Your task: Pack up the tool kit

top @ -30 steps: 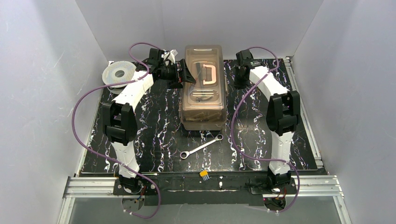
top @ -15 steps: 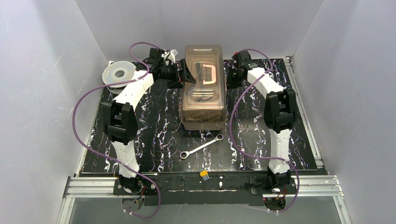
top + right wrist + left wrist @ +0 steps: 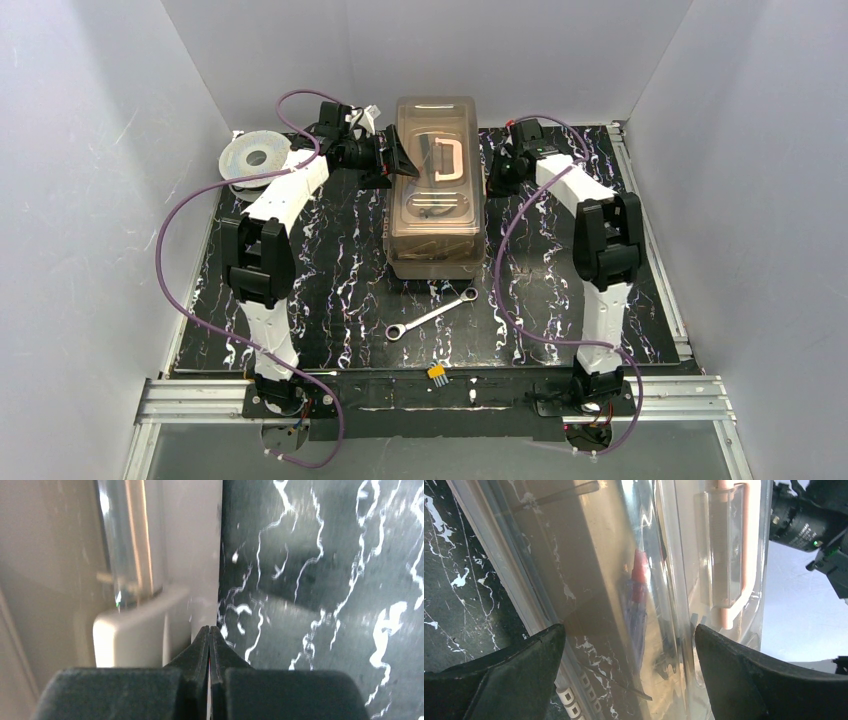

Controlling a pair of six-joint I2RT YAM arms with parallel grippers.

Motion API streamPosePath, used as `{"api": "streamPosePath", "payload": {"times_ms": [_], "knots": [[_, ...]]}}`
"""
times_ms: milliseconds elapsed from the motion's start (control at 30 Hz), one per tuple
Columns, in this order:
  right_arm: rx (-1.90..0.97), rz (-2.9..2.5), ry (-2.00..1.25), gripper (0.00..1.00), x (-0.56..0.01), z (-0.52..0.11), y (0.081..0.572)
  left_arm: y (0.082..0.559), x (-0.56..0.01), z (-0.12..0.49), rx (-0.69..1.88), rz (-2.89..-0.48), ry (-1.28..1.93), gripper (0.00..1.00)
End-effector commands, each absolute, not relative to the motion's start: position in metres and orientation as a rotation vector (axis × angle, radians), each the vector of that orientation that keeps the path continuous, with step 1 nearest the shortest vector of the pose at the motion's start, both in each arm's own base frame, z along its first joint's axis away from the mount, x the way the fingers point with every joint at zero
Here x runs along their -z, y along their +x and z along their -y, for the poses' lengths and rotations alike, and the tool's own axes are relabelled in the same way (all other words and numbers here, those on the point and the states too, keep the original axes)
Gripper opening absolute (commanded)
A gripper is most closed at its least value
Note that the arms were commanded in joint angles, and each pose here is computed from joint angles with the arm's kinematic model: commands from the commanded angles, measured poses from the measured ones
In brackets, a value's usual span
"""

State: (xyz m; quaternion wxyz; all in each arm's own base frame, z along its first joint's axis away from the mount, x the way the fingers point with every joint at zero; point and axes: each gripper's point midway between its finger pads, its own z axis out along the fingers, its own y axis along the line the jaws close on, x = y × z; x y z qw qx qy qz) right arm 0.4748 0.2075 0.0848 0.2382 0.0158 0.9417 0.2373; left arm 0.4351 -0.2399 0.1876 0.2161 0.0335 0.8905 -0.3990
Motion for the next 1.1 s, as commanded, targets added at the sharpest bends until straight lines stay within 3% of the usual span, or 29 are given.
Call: {"api": "streamPosePath", "payload": {"times_ms": [0,133,233,333,400,533,667,833,1000,1067], "knots": [[-0.780,-2.421,0.063,0.01,-0.142,-0.196,0.463,0.417,-0.148,0.234,0.913,-2.588,0.158,0.98],[-0.768,-2.333,0.138,0.06,-0.161,-0.155,0.454,0.417,-0.185,0.220,0.815,-2.476,0.152,0.98],[-0.736,-2.274,0.178,0.35,-0.170,-0.131,0.443,0.413,-0.220,0.207,0.742,-2.361,0.146,0.98],[-0.684,-2.200,0.200,0.57,-0.176,-0.113,0.427,0.406,-0.248,0.192,0.666,-2.283,0.119,0.98],[-0.615,-2.155,0.237,0.64,-0.174,-0.100,0.418,0.397,-0.260,0.180,0.621,-2.233,0.067,0.98],[-0.331,-2.005,0.318,0.63,-0.175,-0.051,0.401,0.374,-0.256,0.139,0.472,-2.111,-0.108,0.98],[-0.020,-1.803,0.127,0.63,-0.179,-0.012,0.387,0.346,-0.243,0.097,0.341,-1.972,-0.254,0.98],[-0.029,-1.756,-0.043,0.61,-0.158,-0.023,0.384,0.323,-0.202,0.069,0.267,-1.884,-0.399,0.98],[0.029,-1.833,-0.051,0.46,-0.138,-0.016,0.380,0.312,-0.172,0.028,0.084,-1.731,-0.458,0.98],[0.007,-1.815,-0.084,0.48,-0.118,-0.021,0.365,0.314,-0.161,0.015,-0.007,-1.713,-0.462,0.98]]}}
